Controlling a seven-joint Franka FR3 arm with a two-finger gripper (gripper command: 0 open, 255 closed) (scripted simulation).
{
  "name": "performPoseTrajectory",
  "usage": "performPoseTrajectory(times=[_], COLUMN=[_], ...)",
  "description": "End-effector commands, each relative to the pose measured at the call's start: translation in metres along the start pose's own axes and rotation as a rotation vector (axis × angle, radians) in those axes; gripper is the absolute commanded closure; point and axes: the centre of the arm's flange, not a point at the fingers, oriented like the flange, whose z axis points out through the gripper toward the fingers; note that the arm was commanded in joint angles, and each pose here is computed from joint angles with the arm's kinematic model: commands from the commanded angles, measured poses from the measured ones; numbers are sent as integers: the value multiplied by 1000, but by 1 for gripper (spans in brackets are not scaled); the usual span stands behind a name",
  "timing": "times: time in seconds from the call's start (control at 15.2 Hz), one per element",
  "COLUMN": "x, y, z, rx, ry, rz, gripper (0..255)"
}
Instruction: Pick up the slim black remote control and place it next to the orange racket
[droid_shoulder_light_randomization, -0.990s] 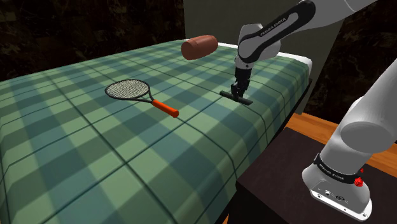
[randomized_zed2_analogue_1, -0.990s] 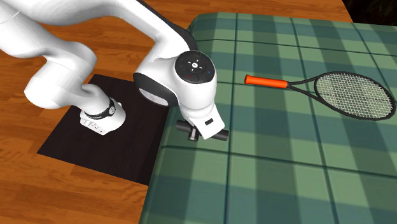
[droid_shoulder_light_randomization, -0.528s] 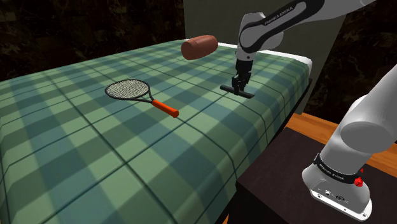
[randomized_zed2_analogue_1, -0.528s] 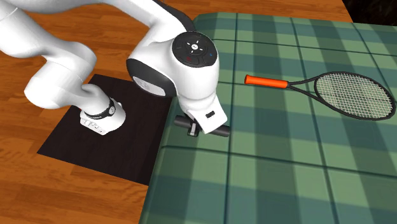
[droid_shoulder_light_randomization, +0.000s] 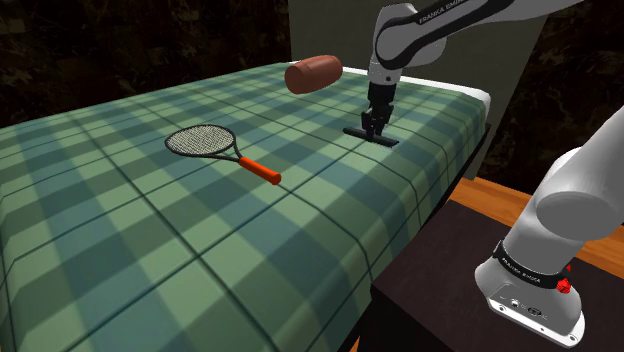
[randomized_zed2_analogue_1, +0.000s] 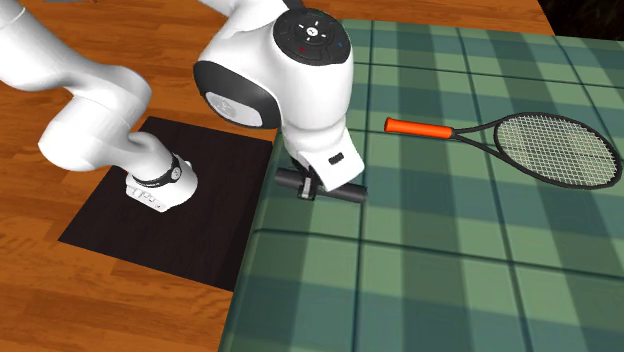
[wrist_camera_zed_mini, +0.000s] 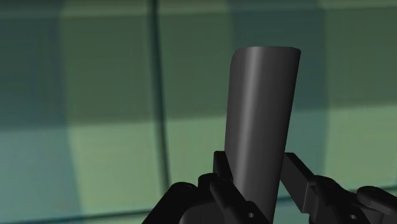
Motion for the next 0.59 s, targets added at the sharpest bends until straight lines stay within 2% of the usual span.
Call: performPoseTrajectory(times=[0.0, 0.53], x=[7, 37], y=[-23, -124], z=[1, 9], rx=[0, 0], ry=[0, 0], rz=[0, 0], gripper=[255, 255])
